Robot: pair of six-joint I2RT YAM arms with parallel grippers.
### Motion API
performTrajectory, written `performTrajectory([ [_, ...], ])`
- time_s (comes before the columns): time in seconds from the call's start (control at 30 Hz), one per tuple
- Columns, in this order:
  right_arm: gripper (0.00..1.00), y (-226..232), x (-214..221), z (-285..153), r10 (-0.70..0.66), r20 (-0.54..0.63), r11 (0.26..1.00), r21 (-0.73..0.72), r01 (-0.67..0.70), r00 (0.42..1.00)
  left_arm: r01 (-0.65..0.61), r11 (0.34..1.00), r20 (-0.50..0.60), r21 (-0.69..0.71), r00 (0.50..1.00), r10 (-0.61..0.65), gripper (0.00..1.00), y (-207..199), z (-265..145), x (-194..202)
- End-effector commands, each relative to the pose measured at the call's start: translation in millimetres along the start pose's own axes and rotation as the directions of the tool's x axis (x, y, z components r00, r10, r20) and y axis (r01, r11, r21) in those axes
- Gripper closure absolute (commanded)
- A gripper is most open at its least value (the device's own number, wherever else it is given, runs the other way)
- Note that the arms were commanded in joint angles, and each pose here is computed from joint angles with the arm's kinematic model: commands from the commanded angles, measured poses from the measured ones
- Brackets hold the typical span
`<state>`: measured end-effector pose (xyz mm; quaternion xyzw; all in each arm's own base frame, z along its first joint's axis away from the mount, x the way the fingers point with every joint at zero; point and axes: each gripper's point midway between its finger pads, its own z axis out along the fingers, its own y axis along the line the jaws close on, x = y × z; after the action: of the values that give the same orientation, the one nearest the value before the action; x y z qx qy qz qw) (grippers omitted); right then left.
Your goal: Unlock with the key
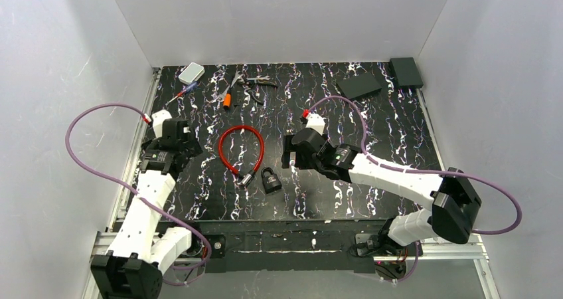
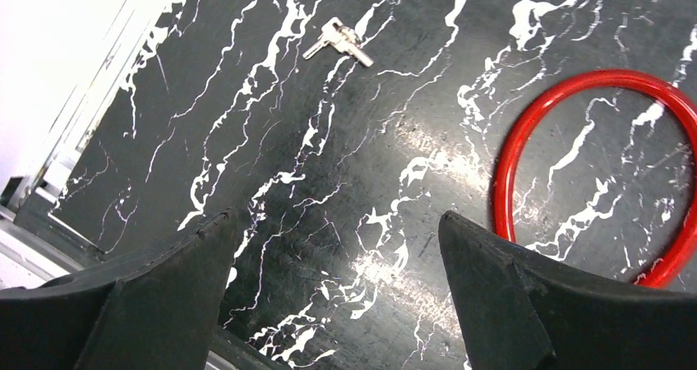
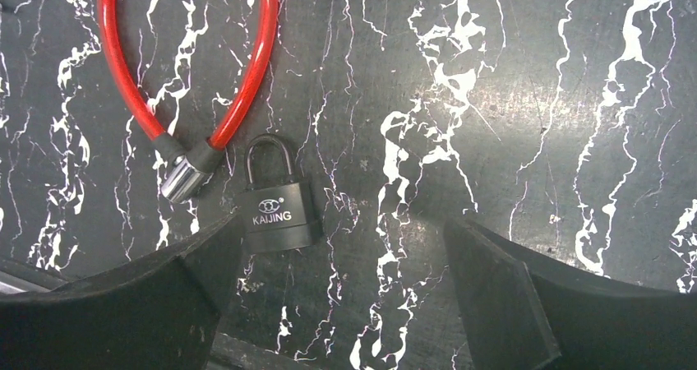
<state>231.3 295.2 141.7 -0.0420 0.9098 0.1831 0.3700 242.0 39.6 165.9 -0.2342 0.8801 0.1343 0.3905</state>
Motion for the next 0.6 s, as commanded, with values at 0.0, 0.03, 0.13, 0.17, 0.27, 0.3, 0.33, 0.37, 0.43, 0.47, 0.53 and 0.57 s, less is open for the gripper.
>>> performTrajectory([
  [0.0, 0.01, 10, -16, -6, 0.022, 0.042, 1.000, -0.013, -0.022, 0.999, 0.071, 0.997, -0.054, -0.030, 0.996, -0.073, 0.11, 5, 6, -5],
  [0.03, 0.02, 9, -16, -7, 0.017, 0.045, 1.000, -0.012, -0.017, 0.999, 0.083, 0.996, -0.082, -0.018, 0.993, -0.085, 0.12, 3, 10, -3],
  [0.13, 0.02, 2, -16, -10, 0.003, 0.059, 1.000, 0.002, -0.003, 0.998, 0.158, 0.987, -0.151, -0.013, 0.976, -0.159, 0.15, 5, 25, -5],
  [0.17, 0.02, -1, -16, -11, 0.000, 0.063, 1.000, 0.007, -0.001, 0.998, 0.179, 0.984, -0.167, -0.001, 0.970, -0.177, 0.15, 4, 30, -6],
  [0.27, 0.02, -5, -15, -13, -0.011, 0.070, 1.000, 0.014, 0.010, 0.997, 0.237, 0.971, -0.232, -0.015, 0.944, -0.234, 0.18, 5, 45, -7],
  [0.3, 0.02, -7, -15, -14, -0.015, 0.071, 1.000, 0.015, 0.014, 0.997, 0.250, 0.968, -0.257, -0.019, 0.935, -0.246, 0.19, 3, 50, -7],
  [0.33, 0.01, -8, -13, -13, -0.018, 0.071, 1.000, 0.016, 0.017, 0.997, 0.263, 0.965, -0.278, -0.014, 0.926, -0.256, 0.20, 0, 55, -7],
  [0.37, 0.02, -8, -13, -12, -0.018, 0.073, 1.000, 0.014, 0.017, 0.997, 0.269, 0.963, -0.296, -0.009, 0.919, -0.260, 0.22, -4, 61, -8],
  [0.43, 0.02, -8, -11, -9, -0.020, 0.077, 1.000, 0.010, 0.020, 0.997, 0.287, 0.958, -0.320, -0.014, 0.906, -0.276, 0.23, -10, 73, -11],
  [0.47, 0.02, -9, -9, -8, -0.021, 0.076, 1.000, 0.008, 0.021, 0.997, 0.295, 0.955, -0.340, -0.028, 0.895, -0.287, 0.24, -11, 82, -10],
  [0.53, 0.02, -9, -6, -5, -0.027, 0.067, 1.000, 0.007, 0.027, 0.997, 0.315, 0.948, -0.359, -0.049, 0.880, -0.311, 0.27, -14, 93, -13],
  [0.57, 0.02, -9, -4, -3, -0.034, 0.060, 0.999, 0.007, 0.033, 0.998, 0.322, 0.945, -0.367, -0.059, 0.873, -0.321, 0.29, -15, 99, -15],
])
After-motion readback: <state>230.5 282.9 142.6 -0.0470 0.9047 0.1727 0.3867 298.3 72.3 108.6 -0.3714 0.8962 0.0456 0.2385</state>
